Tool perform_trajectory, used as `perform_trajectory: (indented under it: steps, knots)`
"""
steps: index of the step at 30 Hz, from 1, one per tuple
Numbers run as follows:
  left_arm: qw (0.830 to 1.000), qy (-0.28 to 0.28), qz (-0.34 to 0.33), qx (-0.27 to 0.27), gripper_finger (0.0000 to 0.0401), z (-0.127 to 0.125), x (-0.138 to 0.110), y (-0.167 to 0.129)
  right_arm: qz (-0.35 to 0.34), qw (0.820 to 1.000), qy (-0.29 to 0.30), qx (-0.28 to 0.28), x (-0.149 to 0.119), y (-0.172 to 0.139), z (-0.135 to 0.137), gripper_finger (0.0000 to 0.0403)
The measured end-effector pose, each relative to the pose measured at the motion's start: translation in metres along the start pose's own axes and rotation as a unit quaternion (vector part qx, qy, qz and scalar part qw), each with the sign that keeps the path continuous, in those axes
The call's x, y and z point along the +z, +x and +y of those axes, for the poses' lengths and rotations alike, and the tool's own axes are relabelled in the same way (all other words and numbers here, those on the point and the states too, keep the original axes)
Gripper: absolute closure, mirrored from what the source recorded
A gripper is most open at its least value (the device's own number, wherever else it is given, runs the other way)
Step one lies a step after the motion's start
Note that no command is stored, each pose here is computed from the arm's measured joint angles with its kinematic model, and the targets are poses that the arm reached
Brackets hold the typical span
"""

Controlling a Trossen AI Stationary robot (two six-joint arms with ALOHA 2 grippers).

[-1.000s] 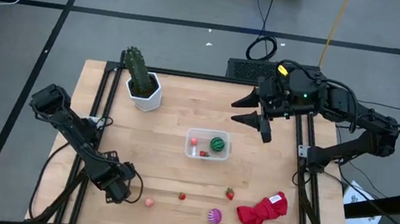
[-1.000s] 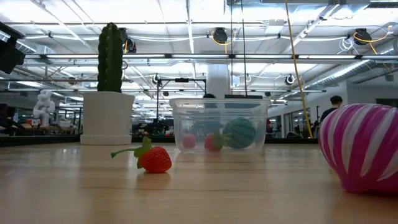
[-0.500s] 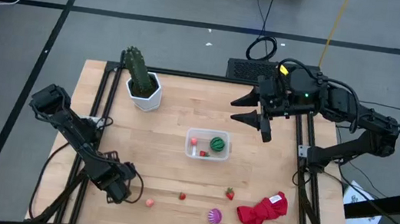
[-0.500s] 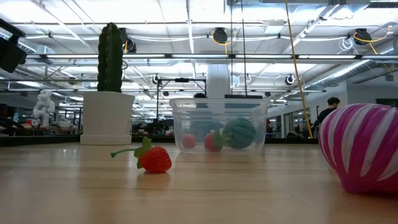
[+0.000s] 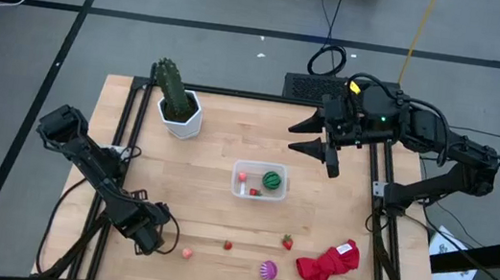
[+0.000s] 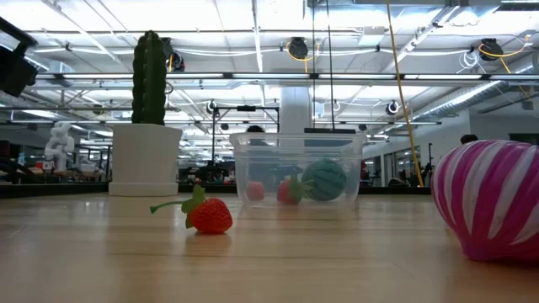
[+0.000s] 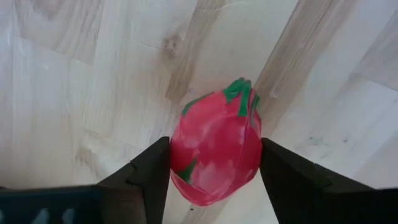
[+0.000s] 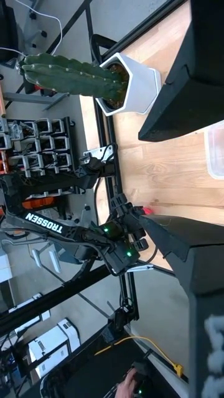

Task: Pick and placing Produce into tupperware
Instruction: Put the dragon fruit into the transparent bin

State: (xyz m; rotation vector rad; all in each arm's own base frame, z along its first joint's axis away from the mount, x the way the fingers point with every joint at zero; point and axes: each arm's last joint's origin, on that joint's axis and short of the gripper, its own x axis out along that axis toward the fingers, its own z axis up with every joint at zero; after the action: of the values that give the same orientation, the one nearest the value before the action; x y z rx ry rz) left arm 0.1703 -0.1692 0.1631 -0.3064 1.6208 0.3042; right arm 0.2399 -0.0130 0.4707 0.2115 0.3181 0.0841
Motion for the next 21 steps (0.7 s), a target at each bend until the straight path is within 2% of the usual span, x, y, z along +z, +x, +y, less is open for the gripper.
perform_trajectory:
  steps: [7,21]
  knots:
    - [1.000,-0.019,0.000,0.000,0.0165,0.0001,-0.0001,0.0001,0.000,1.000,0.000,0.000,0.0000,0.0000,0.0000,0.0206]
    - [0.999,-0.041,0.002,-0.006,0.0187,0.0013,0.0053,-0.0002,0.000,1.000,0.000,0.000,0.0000,0.0000,0.0000,0.0206]
